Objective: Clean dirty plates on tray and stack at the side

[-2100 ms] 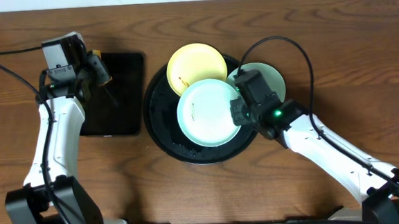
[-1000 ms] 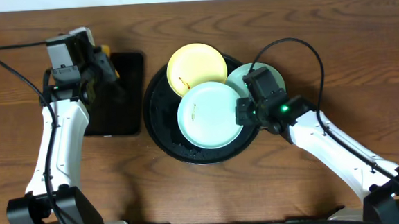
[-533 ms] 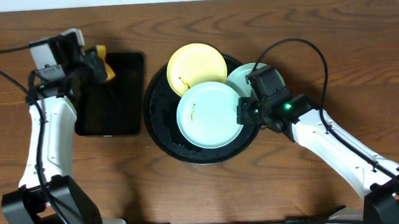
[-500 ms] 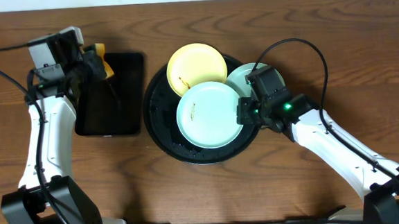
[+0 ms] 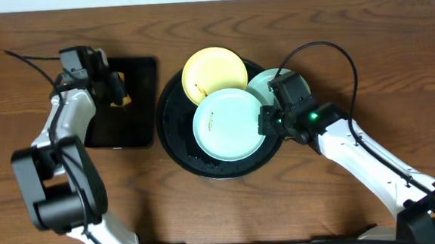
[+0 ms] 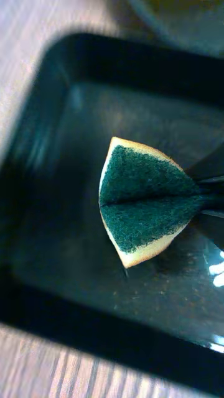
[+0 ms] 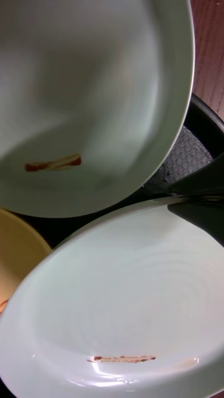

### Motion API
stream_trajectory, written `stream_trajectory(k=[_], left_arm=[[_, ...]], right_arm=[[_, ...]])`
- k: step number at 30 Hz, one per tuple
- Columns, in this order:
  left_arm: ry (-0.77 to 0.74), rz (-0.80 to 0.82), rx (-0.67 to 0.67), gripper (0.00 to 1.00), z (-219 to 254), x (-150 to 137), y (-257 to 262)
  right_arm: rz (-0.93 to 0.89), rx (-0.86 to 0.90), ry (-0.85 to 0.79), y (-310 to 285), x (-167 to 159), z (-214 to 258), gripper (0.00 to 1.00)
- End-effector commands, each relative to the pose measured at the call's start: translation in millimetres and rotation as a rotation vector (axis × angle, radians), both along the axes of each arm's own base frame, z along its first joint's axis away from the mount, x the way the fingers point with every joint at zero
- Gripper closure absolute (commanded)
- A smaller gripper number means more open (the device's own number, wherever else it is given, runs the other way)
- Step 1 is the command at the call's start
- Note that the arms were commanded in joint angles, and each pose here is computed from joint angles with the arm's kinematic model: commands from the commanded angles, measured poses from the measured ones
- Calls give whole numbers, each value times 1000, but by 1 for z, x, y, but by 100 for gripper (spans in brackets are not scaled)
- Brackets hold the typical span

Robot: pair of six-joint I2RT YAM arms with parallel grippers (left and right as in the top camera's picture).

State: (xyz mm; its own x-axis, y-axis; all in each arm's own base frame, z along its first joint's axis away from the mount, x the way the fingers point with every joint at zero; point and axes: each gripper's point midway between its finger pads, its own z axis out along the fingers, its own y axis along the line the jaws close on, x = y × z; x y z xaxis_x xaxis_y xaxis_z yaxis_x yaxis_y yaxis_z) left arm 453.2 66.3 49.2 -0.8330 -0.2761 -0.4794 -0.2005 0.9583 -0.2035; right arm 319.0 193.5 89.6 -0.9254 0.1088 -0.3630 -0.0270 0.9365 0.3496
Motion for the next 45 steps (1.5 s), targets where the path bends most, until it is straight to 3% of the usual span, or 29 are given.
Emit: stream_trajectory(k=[1, 3, 6, 17, 25, 35, 36, 41, 45], left_arm=[[15, -10, 13, 87, -11, 2, 1], [30, -10, 10, 49, -17, 0, 0], [40, -9, 7, 35, -18, -2, 0], [175, 6, 15, 35, -32, -31, 1], [119, -54, 58, 35, -27, -19, 3], [231, -56, 23, 35, -37, -45, -7], [232, -58, 23, 35, -37, -45, -8], [210, -60, 29, 70, -35, -39, -7], [213, -60, 28, 92, -36, -40, -7]], right_arm=[[-15, 15, -28, 2, 6, 11, 99], [-15, 15, -28, 2, 6, 11, 99], [-15, 15, -27, 2, 6, 11, 99], [-15, 15, -28, 2, 6, 11, 99], [-15, 15, -28, 2, 6, 11, 99], [-15, 16, -28, 2, 6, 11, 99], [-15, 15, -28, 2, 6, 11, 99], [-15, 14, -25, 1, 6, 11, 99], [-15, 14, -25, 1, 6, 11, 99]])
